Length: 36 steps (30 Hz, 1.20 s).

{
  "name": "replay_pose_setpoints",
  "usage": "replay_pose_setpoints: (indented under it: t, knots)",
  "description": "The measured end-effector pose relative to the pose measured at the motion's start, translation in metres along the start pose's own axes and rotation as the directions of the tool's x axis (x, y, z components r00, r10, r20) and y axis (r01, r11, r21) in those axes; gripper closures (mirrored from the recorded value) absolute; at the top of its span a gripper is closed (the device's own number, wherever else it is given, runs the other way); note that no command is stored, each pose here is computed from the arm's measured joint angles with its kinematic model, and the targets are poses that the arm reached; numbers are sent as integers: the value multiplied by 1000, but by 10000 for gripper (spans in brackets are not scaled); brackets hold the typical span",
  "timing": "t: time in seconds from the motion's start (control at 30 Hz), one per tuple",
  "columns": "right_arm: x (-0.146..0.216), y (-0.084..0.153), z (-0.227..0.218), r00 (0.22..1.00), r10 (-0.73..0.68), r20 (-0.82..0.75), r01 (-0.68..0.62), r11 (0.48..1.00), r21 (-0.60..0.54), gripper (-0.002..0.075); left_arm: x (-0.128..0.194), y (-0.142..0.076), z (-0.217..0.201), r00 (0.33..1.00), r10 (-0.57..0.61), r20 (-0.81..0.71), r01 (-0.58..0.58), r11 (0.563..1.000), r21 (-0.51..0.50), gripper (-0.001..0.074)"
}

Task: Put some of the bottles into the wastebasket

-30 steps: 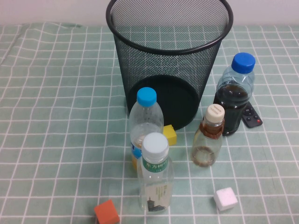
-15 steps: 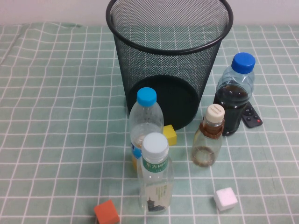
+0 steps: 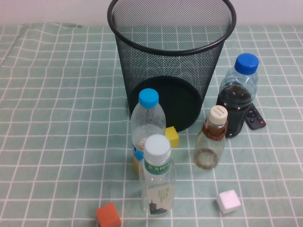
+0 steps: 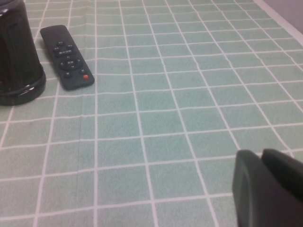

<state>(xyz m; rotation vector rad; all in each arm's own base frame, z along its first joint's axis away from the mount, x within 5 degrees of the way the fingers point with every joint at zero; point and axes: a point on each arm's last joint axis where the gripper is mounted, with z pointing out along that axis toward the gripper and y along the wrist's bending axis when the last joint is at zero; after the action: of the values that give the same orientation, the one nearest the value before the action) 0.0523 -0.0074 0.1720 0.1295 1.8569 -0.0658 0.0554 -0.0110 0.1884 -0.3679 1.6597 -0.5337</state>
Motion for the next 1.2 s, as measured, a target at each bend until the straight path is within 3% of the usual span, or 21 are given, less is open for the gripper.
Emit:
replay_pose_setpoints:
  t: [0.13, 0.27, 0.47, 0.73, 1.2]
  knots:
    - [0, 0, 0, 1000, 0, 0, 0, 1000, 0, 727, -5, -3, -1, 997, -69, 32, 68, 997, 20, 739]
    - [0, 0, 0, 1000, 0, 0, 0, 1000, 0, 727, -18, -22, -7, 996, -63, -70, 67, 996, 64, 739]
    - [0, 0, 0, 1000, 0, 0, 0, 1000, 0, 727, -61, -66, -9, 946, 204, -253, -163, 971, 172, 739]
    - [0, 0, 0, 1000, 0, 0, 0, 1000, 0, 727, -104, -107, 15, 846, 443, -298, -327, 871, 367, 739]
    - [0, 0, 0, 1000, 0, 0, 0, 1000, 0, 727, -97, -117, 45, 765, 555, -326, -379, 798, 469, 739]
